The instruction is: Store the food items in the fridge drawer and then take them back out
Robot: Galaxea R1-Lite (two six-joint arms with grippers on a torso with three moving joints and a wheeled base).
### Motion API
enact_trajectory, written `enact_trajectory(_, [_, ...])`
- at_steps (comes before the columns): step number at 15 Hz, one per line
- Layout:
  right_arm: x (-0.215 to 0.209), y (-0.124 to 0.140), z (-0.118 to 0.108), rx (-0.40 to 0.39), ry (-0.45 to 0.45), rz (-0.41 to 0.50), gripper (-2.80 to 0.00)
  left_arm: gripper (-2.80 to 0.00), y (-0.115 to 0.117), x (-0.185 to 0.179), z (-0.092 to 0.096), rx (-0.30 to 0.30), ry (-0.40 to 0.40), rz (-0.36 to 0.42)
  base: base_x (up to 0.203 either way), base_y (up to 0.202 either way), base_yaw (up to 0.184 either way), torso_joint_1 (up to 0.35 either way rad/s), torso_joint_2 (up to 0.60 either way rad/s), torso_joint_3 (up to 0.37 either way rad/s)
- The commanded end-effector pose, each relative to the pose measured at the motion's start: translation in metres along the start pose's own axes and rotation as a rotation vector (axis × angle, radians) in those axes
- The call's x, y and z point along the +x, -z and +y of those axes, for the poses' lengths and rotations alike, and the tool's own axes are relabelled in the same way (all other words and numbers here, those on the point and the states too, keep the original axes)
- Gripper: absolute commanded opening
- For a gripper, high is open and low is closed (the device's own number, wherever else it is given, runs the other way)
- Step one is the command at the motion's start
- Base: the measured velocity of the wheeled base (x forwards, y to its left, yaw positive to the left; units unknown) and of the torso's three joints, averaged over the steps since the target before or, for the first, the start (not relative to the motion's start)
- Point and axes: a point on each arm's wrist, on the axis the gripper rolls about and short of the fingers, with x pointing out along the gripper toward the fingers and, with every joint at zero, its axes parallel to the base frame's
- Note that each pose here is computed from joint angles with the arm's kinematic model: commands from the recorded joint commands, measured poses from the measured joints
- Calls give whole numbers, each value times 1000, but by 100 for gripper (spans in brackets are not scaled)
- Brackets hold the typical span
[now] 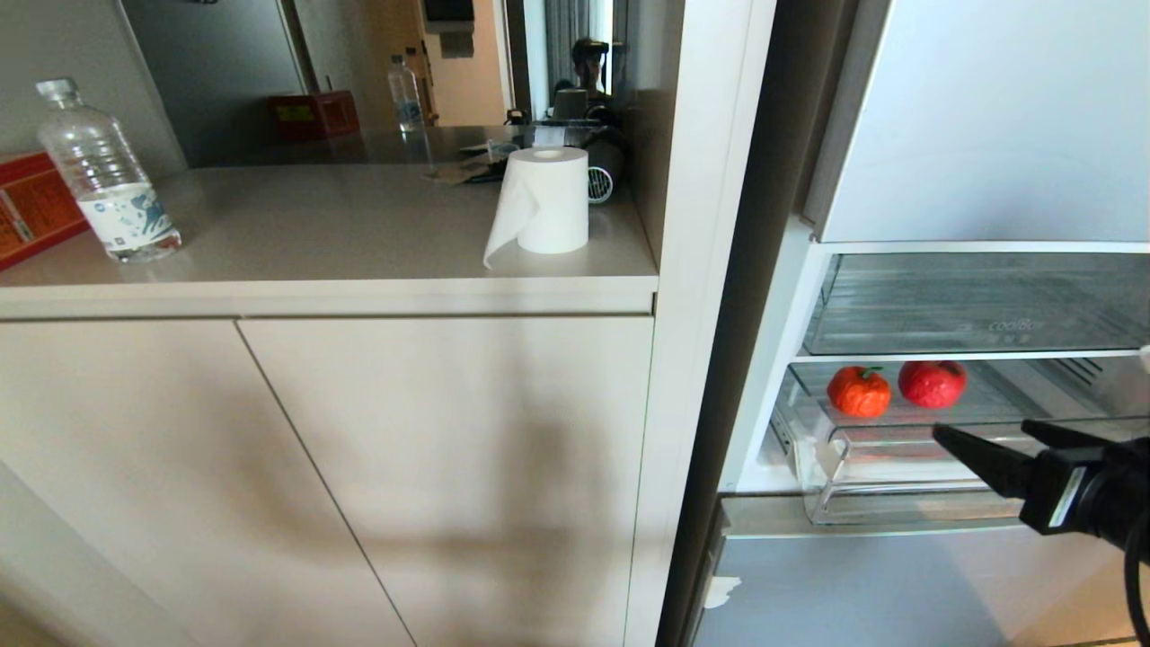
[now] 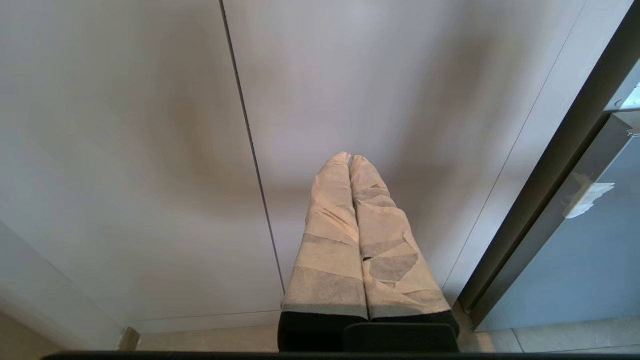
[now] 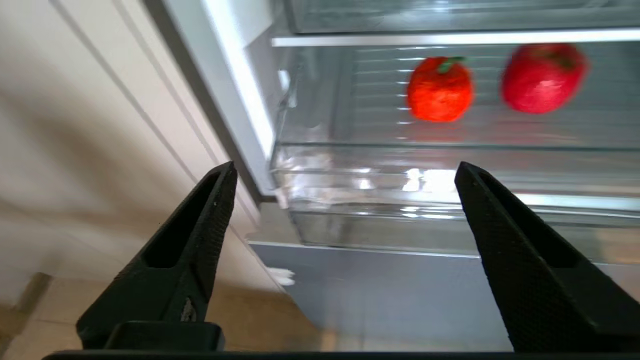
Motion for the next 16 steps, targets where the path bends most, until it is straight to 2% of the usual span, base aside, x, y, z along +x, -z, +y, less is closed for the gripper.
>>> enact_trajectory(1, [3, -15, -4, -10, 44, 76, 0, -280, 0, 0, 0, 0, 0, 1, 0, 0, 0, 0, 0, 0])
enact_trajectory(5, [79, -21, -15, -41, 112, 224, 0, -280, 0, 0, 0, 0, 0, 1, 0, 0, 0, 0, 0, 0])
enact_trajectory(11, [134, -26, -26, -68, 142, 262, 0, -280, 0, 0, 0, 0, -1, 1, 0, 0, 0, 0, 0, 0])
enact_trajectory(16, [160, -14, -33, -72, 157, 321, 0, -280, 0, 0, 0, 0, 0, 1, 0, 0, 0, 0, 0, 0])
